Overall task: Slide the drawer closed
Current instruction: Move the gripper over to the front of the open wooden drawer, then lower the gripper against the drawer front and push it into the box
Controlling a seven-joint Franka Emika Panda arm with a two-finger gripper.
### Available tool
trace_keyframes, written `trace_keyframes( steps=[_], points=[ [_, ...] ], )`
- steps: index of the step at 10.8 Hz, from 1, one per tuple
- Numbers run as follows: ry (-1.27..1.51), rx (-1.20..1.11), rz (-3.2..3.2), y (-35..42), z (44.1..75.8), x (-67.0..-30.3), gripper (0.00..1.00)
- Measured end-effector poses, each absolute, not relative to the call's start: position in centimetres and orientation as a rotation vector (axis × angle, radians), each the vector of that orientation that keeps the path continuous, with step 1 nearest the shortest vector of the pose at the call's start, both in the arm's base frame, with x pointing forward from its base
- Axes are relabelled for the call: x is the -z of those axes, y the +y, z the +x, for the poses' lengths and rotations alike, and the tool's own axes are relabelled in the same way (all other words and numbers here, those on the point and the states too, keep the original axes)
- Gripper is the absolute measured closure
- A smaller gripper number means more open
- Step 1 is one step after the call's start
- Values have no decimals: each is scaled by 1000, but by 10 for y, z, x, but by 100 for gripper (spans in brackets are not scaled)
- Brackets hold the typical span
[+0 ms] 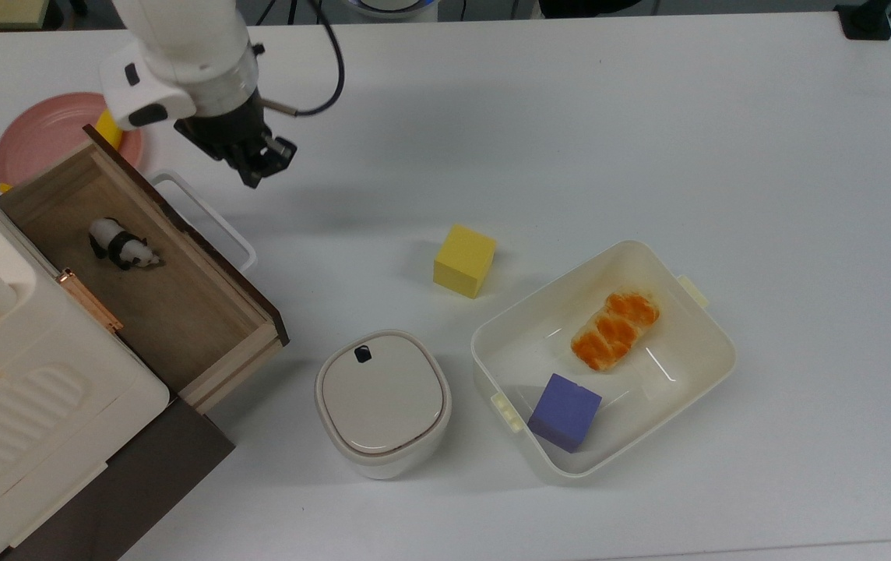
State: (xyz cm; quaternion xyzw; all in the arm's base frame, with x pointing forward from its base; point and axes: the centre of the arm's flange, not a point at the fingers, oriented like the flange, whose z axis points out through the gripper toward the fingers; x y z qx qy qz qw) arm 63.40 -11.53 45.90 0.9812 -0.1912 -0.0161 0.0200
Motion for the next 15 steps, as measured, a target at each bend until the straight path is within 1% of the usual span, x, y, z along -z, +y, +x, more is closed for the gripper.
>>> trace_keyframes(
  steps=[2,5,8,15],
  points=[
    [-772,20,3005,-126,642,-442,99],
    [-907,-68,2974,-154,644,-441,99],
    [-970,-170,2965,-177,647,-442,99],
    [-1048,-447,2914,-223,663,-430,99]
  ],
)
